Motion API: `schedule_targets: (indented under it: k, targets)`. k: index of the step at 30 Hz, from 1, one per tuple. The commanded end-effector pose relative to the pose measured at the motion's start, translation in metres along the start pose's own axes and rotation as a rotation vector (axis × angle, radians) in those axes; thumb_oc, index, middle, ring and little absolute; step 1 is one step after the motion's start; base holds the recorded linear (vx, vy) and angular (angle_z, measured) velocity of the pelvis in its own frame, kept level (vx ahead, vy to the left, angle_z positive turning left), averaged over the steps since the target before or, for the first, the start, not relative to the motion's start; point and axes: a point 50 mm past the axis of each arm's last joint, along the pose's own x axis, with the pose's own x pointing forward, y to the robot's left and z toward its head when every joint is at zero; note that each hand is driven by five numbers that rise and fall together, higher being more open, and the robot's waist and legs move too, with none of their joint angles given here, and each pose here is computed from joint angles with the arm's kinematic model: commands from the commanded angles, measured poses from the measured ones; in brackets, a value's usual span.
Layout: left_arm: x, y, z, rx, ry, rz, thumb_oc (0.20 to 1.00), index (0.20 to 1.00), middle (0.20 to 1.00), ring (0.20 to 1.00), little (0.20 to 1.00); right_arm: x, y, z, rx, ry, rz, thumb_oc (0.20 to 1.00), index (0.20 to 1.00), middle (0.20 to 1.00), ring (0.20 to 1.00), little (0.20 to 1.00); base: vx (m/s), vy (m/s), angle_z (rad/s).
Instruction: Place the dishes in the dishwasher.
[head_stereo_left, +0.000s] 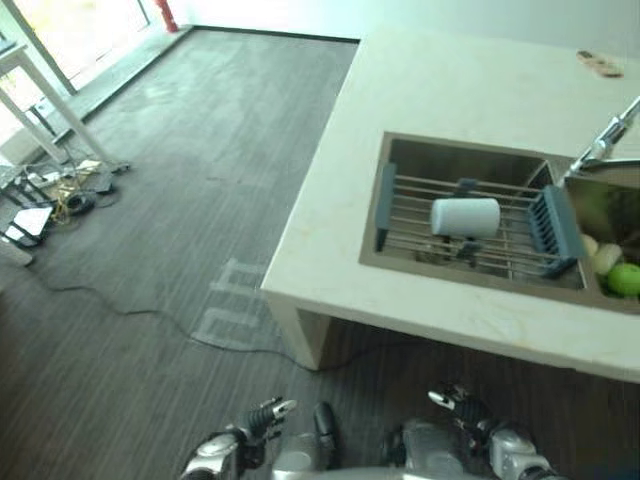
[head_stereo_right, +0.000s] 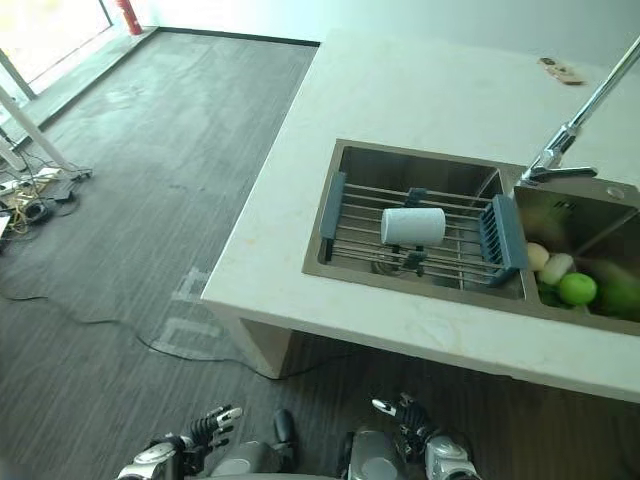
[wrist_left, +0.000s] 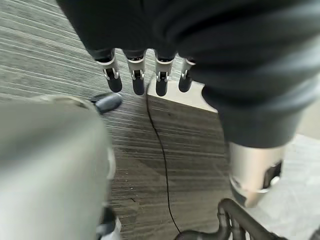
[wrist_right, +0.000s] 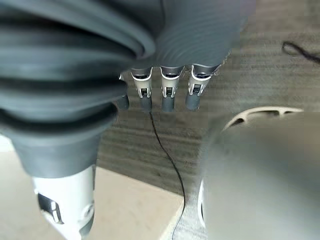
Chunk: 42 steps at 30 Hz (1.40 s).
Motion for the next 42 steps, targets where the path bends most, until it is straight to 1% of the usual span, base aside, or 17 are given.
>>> schedule_targets:
  k: [1, 6, 8, 12, 16, 21, 24, 28, 30, 31, 32, 34, 36, 37, 38, 39, 42]
  targets:
    - [0.0, 0.002, 0.005, -0.089, -0.056, 0.019, 1.0, 1.0, 1.0, 1.0, 1.0, 0.002, -0.005, 0.019, -0.041, -0.062, -0.001, 1.0, 1.0, 1.0, 1.0, 1.0, 0.09, -0.441, -0.51]
    - [-0.004, 0.003, -0.009, -0.298, -0.059, 0.072, 1.0, 1.0, 1.0, 1.0, 1.0, -0.001, -0.012, 0.001, -0.024, 0.07, -0.023, 1.0, 1.0, 1.0, 1.0, 1.0, 0.09, -0.606, -0.22]
    - [-0.003, -0.001, -0.014, -0.315, -0.043, 0.081, 1.0, 1.0, 1.0, 1.0, 1.0, -0.003, -0.018, 0.0, -0.02, 0.09, -0.066, 1.0, 1.0, 1.0, 1.0, 1.0, -0.02, -0.416, 0.05]
    - [-0.005, -0.006, -0.032, -0.394, -0.002, 0.091, 1.0, 1.0, 1.0, 1.0, 1.0, -0.008, -0.031, -0.009, 0.061, 0.129, -0.121, 1.0, 1.0, 1.0, 1.0, 1.0, 0.07, 0.008, -0.12]
    - [-0.006, -0.003, -0.041, -0.462, 0.06, 0.128, 1.0, 1.0, 1.0, 1.0, 1.0, -0.018, -0.04, -0.034, 0.257, 0.207, -0.202, 1.0, 1.0, 1.0, 1.0, 1.0, 0.11, 0.14, -0.21]
    - [-0.009, 0.005, -0.038, -0.658, -0.052, 0.194, 1.0, 1.0, 1.0, 1.0, 1.0, -0.032, -0.044, -0.065, 0.261, 0.331, -0.247, 1.0, 1.0, 1.0, 1.0, 1.0, 0.08, 0.087, 0.02]
    - [-0.021, 0.037, -0.026, -0.807, -0.214, 0.36, 1.0, 1.0, 1.0, 1.0, 1.0, -0.038, -0.053, -0.069, 0.278, 0.324, -0.255, 1.0, 1.0, 1.0, 1.0, 1.0, 0.08, 0.047, -0.01]
    - [-0.055, 0.091, 0.024, -0.572, -0.464, 0.566, 1.0, 1.0, 1.0, 1.0, 1.0, -0.043, -0.072, -0.058, 0.359, 0.24, -0.28, 1.0, 1.0, 1.0, 1.0, 1.0, 0.01, 0.079, 0.0]
    - [-0.089, 0.123, 0.063, -0.148, -0.505, 0.905, 1.0, 1.0, 1.0, 1.0, 1.0, -0.045, -0.076, -0.058, 0.355, 0.225, -0.29, 1.0, 1.0, 1.0, 1.0, 1.0, 0.0, 0.045, -0.08]
    - [-0.101, 0.132, 0.072, -0.087, -0.521, 1.011, 1.0, 1.0, 1.0, 1.0, 1.0, -0.046, -0.076, -0.058, 0.358, 0.223, -0.294, 1.0, 1.0, 1.0, 1.0, 1.0, -0.02, 0.035, -0.07]
    - [-0.135, 0.156, 0.093, -0.042, -0.61, 1.178, 1.0, 1.0, 1.0, 1.0, 1.0, -0.047, -0.078, -0.059, 0.363, 0.228, -0.303, 1.0, 1.0, 1.0, 1.0, 1.0, 0.0, 0.0, 0.0]
    - [-0.196, 0.19, 0.131, 0.113, -0.657, 1.378, 1.0, 1.0, 1.0, 1.0, 1.0, -0.05, -0.079, -0.065, 0.371, 0.244, -0.316, 1.0, 1.0, 1.0, 1.0, 1.0, 0.02, -0.037, 0.0]
    - [-0.26, 0.208, 0.174, 0.242, -0.782, 1.504, 1.0, 1.0, 1.0, 1.0, 1.0, -0.052, -0.079, -0.069, 0.389, 0.255, -0.326, 1.0, 1.0, 1.0, 1.0, 1.0, 0.06, -0.109, 0.03]
    - [-0.296, 0.208, 0.203, 0.319, -0.866, 1.532, 1.0, 1.0, 1.0, 1.0, 1.0, -0.053, -0.08, -0.07, 0.395, 0.262, -0.326, 1.0, 1.0, 1.0, 1.0, 1.0, 0.07, -0.092, 0.14]
    - [-0.315, 0.205, 0.22, 0.36, -0.917, 1.532, 1.0, 1.0, 1.0, 1.0, 1.0, -0.053, -0.08, -0.07, 0.396, 0.265, -0.325, 1.0, 1.0, 1.0, 1.0, 1.0, 0.08, -0.101, 0.13]
    - [-0.347, 0.188, 0.258, 0.476, -1.056, 1.496, 1.0, 1.0, 1.0, 1.0, 1.0, -0.053, -0.079, -0.07, 0.399, 0.274, -0.317, 1.0, 1.0, 1.0, 1.0, 1.0, 0.07, -0.087, 0.1]
    - [-0.371, 0.154, 0.303, 0.63, -1.193, 1.394, 1.0, 1.0, 1.0, 1.0, 1.0, -0.05, -0.076, -0.068, 0.394, 0.284, -0.296, 1.0, 1.0, 1.0, 1.0, 1.0, 0.07, -0.078, -0.01]
